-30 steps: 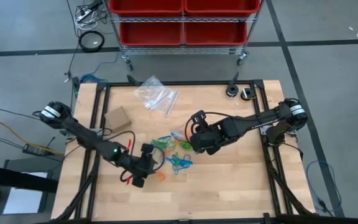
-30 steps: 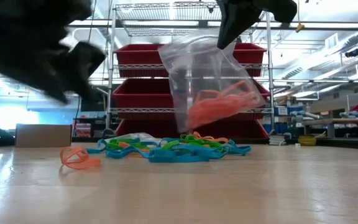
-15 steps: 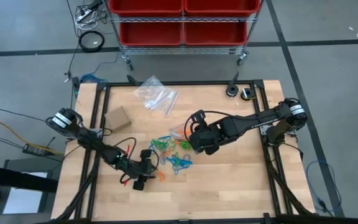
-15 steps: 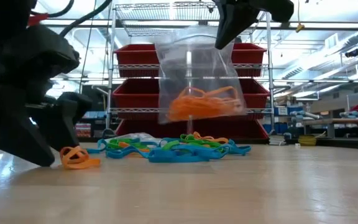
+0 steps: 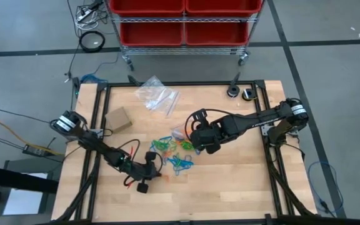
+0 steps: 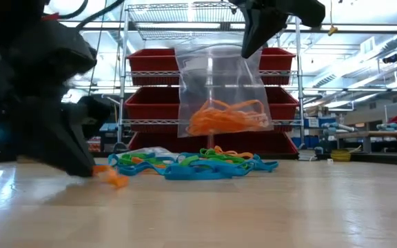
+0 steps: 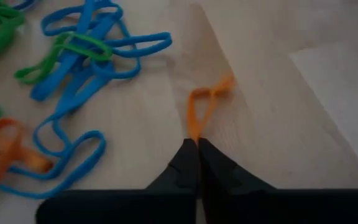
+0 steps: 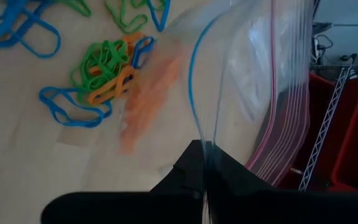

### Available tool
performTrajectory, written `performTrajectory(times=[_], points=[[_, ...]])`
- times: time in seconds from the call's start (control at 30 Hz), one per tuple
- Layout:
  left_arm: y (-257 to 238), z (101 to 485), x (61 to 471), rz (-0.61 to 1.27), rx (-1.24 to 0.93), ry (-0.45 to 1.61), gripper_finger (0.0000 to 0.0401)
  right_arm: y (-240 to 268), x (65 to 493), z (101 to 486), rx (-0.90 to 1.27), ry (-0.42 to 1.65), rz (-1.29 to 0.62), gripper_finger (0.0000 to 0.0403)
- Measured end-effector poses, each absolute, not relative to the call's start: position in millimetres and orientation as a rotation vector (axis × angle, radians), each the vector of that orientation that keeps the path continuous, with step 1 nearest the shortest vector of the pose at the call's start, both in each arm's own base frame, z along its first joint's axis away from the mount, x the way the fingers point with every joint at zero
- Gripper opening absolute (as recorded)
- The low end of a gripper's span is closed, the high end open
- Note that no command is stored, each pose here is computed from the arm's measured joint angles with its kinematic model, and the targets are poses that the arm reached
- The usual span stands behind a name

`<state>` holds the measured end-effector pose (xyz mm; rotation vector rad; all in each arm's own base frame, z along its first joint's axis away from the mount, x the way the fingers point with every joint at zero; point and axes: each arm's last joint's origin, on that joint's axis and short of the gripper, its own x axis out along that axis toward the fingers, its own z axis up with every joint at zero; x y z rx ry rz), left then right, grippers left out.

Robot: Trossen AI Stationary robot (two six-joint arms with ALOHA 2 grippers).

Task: Sort rubber bands
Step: Put the orange rubber band into the transparent zip bag

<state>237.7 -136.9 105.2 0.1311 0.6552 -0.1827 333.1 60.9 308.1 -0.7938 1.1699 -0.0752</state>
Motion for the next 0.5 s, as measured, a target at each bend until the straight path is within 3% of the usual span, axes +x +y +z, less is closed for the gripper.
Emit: performTrajectory(times=[0.2, 0.5], points=[[-131.0, 144.0, 232.9, -0.137, 0.217, 0.523, 0.0003, 60.5, 331.3, 307.4, -0.78, 1.187, -0.084, 0.0], [-111.7, 237.2, 244.3, 0.091, 0.473, 0.322, 0.0002, 61.5, 333.4, 307.9, -0.748, 1.163, -0.081, 0.0]])
